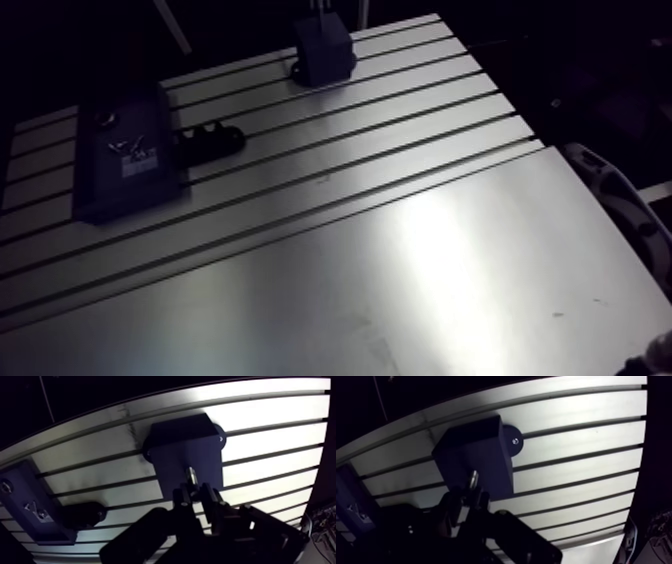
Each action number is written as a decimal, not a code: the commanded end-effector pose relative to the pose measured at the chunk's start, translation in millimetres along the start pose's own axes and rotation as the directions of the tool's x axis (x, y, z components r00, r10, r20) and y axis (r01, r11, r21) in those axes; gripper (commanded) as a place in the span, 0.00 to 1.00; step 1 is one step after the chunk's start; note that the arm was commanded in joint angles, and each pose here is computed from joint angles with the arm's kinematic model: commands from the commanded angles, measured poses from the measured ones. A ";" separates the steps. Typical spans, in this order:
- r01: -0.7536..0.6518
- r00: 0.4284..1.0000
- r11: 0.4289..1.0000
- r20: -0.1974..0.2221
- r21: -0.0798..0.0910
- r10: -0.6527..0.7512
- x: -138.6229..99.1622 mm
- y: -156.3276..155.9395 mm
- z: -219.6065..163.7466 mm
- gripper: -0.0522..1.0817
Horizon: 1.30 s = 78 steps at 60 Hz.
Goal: Pick up the M10 bolt and insert it into the hole until fully seated.
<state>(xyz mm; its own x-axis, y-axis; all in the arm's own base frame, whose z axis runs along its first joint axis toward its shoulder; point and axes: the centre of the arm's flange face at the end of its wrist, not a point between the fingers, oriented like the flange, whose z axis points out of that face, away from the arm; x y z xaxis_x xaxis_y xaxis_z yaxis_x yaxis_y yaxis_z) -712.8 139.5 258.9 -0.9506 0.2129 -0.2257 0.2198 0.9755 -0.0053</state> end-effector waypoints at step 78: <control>0.074 0.993 0.997 -0.089 -0.019 -0.076 -23.9 -15.9 -42.8 0.05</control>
<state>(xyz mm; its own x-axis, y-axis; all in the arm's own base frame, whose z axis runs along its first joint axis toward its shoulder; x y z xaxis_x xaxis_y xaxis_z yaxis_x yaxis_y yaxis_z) -709.0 133.9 274.4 -0.9688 0.1822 -0.1680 0.1852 0.9827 -0.0025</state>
